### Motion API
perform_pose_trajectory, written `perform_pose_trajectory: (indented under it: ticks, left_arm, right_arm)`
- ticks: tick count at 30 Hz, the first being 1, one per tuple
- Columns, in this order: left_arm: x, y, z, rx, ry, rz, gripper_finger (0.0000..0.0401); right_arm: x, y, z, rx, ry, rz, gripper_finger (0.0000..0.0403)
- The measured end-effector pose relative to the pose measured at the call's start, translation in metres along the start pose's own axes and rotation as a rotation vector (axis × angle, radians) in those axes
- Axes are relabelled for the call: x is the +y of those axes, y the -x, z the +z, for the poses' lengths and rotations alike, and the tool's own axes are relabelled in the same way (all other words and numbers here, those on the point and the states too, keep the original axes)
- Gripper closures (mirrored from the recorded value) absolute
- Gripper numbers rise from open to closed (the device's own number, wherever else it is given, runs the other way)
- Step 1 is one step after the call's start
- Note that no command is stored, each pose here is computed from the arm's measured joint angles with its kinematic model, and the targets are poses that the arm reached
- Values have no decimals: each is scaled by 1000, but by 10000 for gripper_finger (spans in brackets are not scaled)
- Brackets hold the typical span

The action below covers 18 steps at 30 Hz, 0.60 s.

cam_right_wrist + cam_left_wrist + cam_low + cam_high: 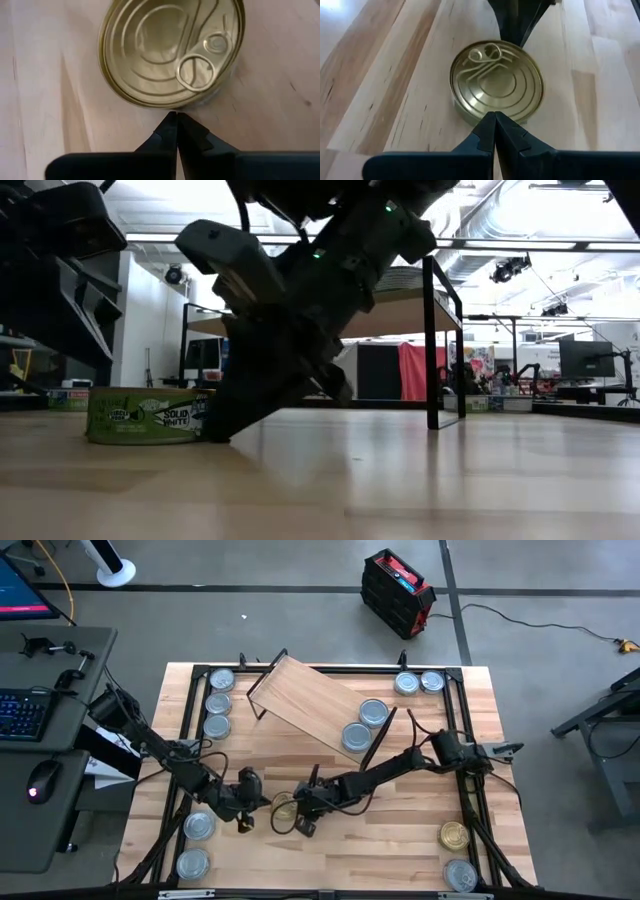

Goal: Stack canned seafood by type on shelf
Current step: Put the green tuna can on the shelf

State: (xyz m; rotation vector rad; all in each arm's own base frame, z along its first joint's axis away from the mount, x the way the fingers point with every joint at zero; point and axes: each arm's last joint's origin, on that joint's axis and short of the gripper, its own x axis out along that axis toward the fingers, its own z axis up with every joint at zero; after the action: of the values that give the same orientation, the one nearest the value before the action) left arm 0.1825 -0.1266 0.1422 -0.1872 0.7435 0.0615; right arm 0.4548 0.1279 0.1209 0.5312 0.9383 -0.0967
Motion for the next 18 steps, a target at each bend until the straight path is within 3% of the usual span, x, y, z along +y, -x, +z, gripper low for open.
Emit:
perform_pose_trajectory:
  ticks: [18]
  left_arm:
    - [-7, -28, -12, -11, 20, 35, 401]
  right_arm:
    - [3, 8, 7, -20, 39, -12, 403]
